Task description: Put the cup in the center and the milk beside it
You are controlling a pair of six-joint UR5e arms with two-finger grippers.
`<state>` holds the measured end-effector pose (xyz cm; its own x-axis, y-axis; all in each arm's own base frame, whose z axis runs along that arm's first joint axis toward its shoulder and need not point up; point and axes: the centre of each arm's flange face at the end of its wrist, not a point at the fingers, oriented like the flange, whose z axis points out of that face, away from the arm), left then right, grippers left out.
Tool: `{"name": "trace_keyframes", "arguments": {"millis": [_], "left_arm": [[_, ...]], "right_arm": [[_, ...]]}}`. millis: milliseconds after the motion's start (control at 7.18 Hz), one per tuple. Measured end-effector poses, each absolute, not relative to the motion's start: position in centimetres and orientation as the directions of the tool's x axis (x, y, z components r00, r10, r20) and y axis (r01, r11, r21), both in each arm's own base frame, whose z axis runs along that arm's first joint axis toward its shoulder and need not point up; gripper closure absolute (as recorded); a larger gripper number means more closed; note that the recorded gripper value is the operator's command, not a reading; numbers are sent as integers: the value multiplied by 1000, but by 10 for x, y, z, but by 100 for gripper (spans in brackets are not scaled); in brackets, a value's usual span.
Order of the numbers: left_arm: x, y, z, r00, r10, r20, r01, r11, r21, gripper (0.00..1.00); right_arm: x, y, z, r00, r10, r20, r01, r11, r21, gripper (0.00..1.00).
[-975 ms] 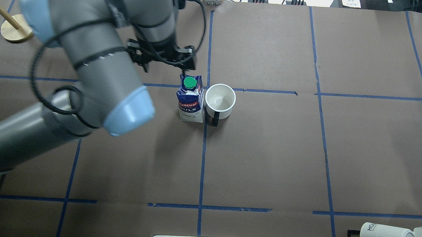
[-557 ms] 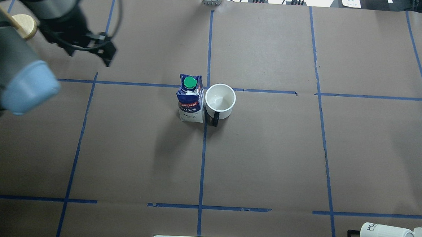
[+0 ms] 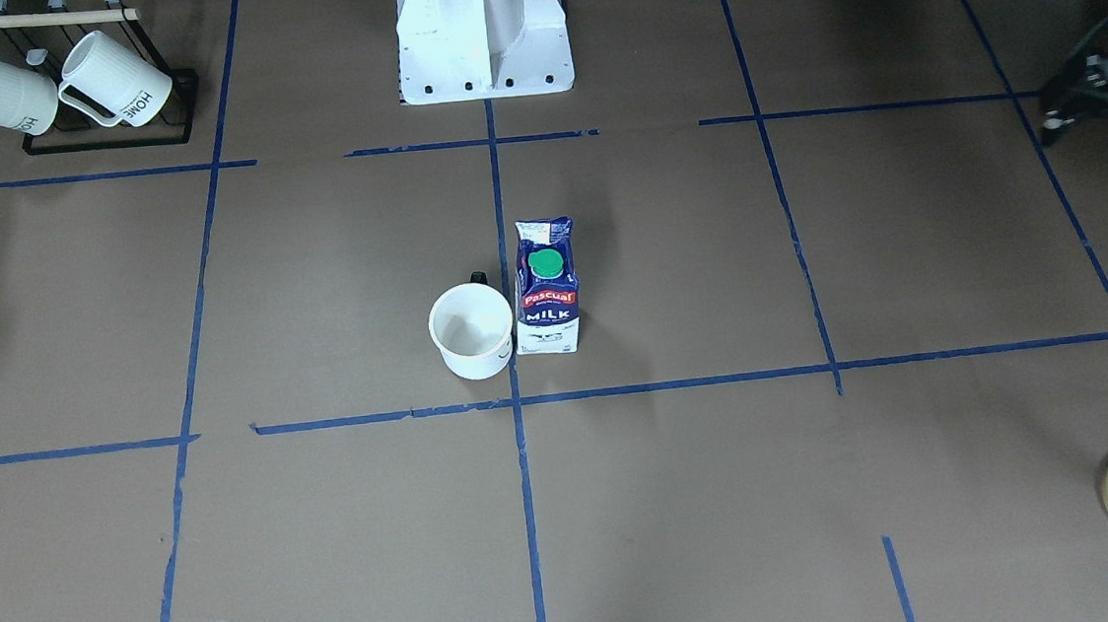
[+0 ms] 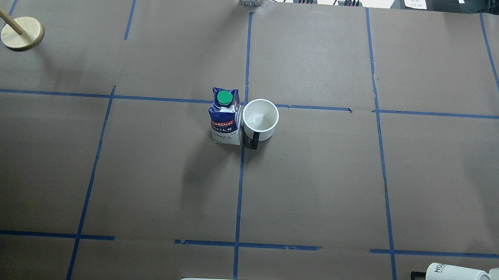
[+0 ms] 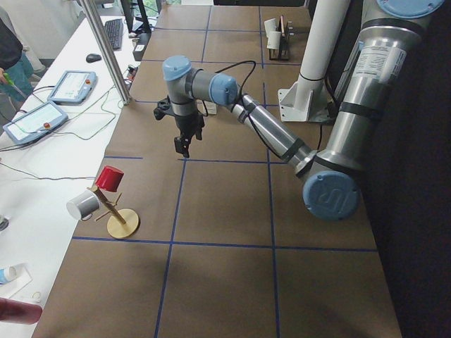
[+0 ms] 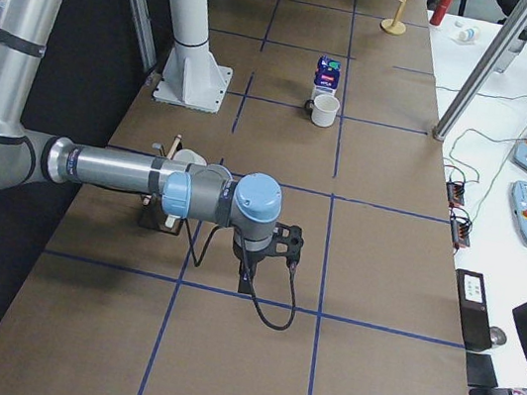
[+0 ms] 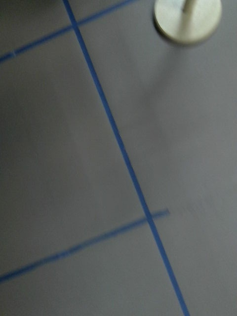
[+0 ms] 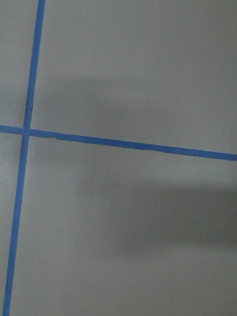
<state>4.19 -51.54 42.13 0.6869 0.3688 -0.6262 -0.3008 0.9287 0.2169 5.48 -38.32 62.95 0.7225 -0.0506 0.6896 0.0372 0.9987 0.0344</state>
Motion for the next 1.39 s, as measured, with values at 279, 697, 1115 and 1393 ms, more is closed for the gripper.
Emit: {"name": "trace_keyframes", "arguments": {"millis": [279, 697, 1115, 1393], "left_arm": [[-31, -493, 514, 677, 333, -657, -285, 941, 184, 0], [-71, -440, 636, 633, 264, -728, -214, 963, 164, 0], [-77, -418, 661, 636, 220, -740, -189, 974, 126, 0], [-87, -418, 651, 667, 229, -709, -184, 973, 142, 0]], "right_arm": [[55, -382, 635, 724, -13, 690, 15, 1000, 4, 1], [55, -382, 637, 722, -9, 692, 13, 1000, -1, 0], [55, -382, 637, 721, -16, 692, 18, 1000, 5, 0], [55, -382, 637, 720, -20, 694, 21, 1000, 7, 0]]}}
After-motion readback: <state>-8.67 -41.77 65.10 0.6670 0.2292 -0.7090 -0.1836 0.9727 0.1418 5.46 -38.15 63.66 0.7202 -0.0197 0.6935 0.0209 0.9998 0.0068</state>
